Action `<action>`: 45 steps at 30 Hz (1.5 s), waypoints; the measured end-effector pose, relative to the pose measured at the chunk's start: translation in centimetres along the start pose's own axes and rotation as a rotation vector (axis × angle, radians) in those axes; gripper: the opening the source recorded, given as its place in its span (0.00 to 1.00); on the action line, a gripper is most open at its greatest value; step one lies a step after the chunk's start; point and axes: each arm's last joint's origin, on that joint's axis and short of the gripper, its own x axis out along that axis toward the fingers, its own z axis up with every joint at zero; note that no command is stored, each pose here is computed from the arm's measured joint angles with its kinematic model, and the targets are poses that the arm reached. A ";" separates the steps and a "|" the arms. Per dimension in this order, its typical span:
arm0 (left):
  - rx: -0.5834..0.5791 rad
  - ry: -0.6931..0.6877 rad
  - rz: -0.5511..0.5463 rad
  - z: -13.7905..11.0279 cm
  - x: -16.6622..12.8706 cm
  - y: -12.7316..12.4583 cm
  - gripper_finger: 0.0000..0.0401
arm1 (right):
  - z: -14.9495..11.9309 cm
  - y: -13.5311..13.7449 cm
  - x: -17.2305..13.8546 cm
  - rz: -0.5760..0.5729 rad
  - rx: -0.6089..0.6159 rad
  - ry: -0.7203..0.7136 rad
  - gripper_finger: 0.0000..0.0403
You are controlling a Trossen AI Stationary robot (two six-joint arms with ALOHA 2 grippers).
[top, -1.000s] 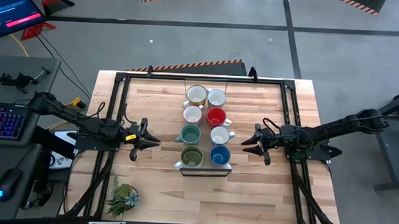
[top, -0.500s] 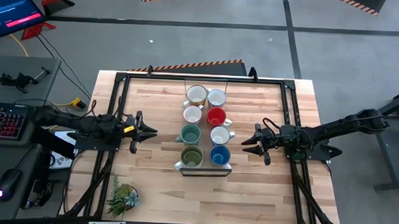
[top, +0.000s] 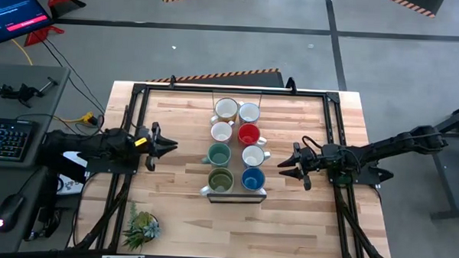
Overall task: Place coffee mugs
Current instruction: Return to Home Position
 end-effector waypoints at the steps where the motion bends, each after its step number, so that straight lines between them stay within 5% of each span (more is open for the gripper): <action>1: -0.001 -0.005 -0.001 0.0 0.0 0.0 0.15 | 0.0 0.0 0.0 0.000 0.000 0.000 0.30; 45: 0.000 0.001 0.000 0.0 0.0 0.0 0.15 | 0.6 0.2 -0.9 0.008 -0.002 -0.044 0.30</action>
